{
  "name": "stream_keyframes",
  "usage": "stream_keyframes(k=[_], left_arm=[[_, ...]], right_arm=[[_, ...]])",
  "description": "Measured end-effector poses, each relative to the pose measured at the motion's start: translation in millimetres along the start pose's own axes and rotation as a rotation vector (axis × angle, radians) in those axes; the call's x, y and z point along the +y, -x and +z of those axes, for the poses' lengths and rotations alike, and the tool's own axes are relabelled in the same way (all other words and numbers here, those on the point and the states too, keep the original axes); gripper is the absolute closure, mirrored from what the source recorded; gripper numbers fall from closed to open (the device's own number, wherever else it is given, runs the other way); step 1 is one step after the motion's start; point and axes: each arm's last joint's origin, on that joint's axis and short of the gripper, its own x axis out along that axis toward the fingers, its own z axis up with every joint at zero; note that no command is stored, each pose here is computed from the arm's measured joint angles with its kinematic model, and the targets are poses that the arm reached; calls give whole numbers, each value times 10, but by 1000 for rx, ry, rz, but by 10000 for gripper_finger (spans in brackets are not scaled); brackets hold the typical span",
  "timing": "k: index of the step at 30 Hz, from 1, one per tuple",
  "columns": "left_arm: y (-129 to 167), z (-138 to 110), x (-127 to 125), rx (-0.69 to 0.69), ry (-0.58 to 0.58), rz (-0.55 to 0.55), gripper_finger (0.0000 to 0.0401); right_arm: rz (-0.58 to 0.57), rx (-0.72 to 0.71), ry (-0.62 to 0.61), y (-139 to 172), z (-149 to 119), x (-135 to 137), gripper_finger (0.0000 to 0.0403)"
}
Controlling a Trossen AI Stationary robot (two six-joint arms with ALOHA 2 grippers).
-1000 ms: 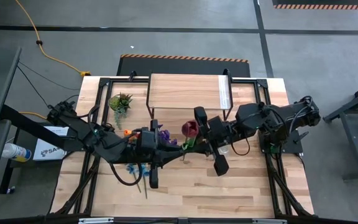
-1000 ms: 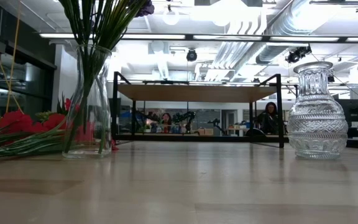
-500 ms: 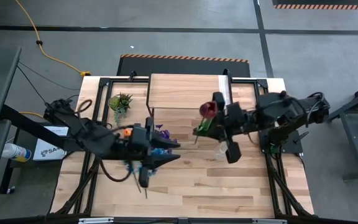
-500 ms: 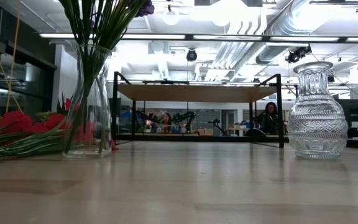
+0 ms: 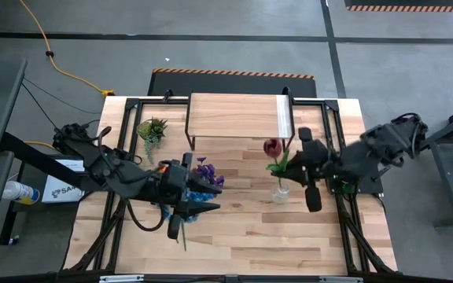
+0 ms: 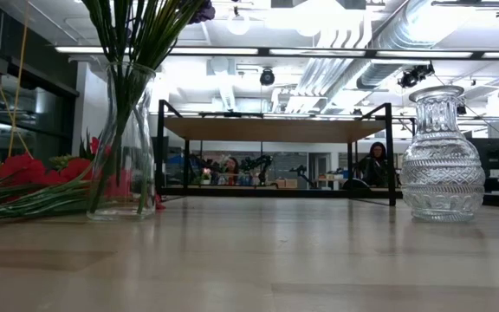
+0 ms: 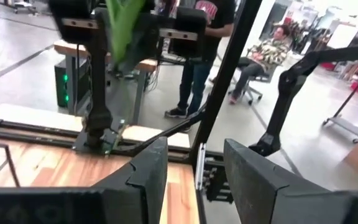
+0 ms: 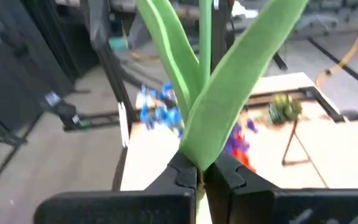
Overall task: Pick and place flowers into a vace then onto a shelf
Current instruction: Put the red flower into the right transparent flower vase
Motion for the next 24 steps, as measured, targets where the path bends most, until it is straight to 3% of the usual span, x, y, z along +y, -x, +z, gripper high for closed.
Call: stream_keyframes(k=[6, 17, 24], left_arm=[[38, -12, 26, 25, -14, 17, 210], [580, 176, 178, -7, -23, 104, 210], [836, 170, 256, 21, -19, 174, 210]], right_arm=[[-74, 40, -1, 90, -146, 117, 400], [-245, 0, 3, 296, -340, 244, 399], [-328, -55, -11, 411, -466, 321, 400]])
